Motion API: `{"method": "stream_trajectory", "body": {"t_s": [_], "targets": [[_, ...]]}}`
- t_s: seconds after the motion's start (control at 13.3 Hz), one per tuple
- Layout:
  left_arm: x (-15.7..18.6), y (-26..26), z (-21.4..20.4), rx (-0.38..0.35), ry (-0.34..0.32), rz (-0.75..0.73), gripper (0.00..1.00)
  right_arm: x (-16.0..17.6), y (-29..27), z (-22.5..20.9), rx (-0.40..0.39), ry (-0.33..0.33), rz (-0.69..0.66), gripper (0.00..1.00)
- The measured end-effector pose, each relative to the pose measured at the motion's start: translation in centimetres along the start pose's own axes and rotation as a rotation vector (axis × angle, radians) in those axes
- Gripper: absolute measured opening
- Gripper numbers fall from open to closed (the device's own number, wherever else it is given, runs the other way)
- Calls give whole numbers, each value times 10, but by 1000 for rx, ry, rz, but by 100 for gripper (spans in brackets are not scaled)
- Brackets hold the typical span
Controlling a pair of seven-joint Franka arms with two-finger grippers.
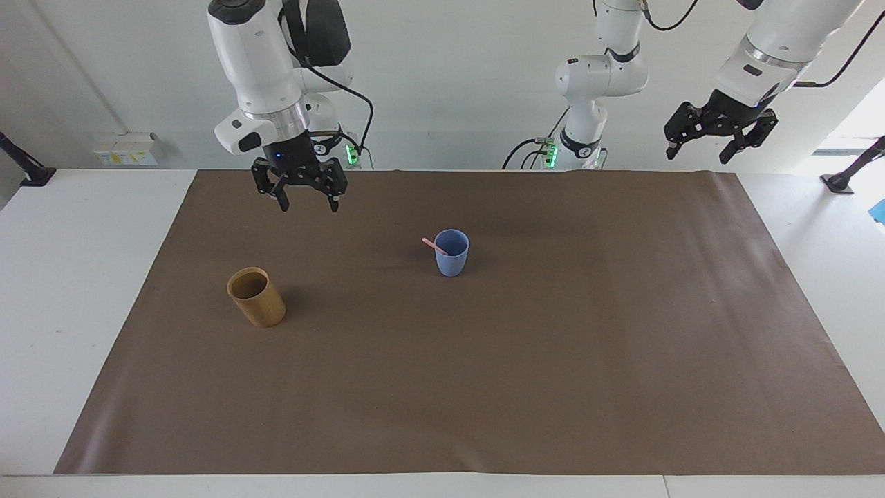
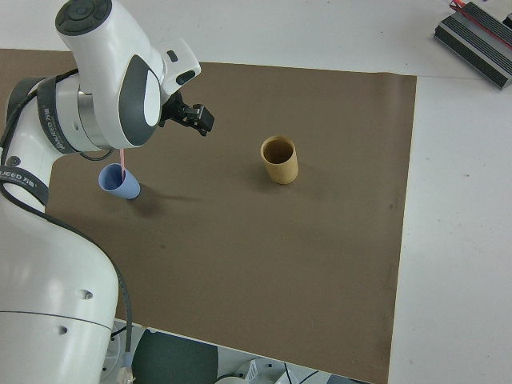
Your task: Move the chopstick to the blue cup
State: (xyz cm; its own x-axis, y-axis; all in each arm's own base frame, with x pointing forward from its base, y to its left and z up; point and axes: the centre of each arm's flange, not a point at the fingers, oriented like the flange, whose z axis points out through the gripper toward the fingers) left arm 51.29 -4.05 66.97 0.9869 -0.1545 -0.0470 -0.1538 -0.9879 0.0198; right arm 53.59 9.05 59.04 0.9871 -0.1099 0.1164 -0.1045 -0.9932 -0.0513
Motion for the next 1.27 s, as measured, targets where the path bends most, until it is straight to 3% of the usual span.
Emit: {"method": "stream_trajectory", "body": {"t_s": [0.3, 0.67, 1.27], "targets": [[-1, 0, 1, 0, -7, 12, 100, 16, 41, -49, -35, -22, 50, 100], [-4, -4, 2, -4, -31, 4, 100, 32, 59, -73, -70, -26, 76, 100], [-6, -13, 1, -5, -28, -12, 100, 40, 72, -53, -56, -96, 53, 100]]}}
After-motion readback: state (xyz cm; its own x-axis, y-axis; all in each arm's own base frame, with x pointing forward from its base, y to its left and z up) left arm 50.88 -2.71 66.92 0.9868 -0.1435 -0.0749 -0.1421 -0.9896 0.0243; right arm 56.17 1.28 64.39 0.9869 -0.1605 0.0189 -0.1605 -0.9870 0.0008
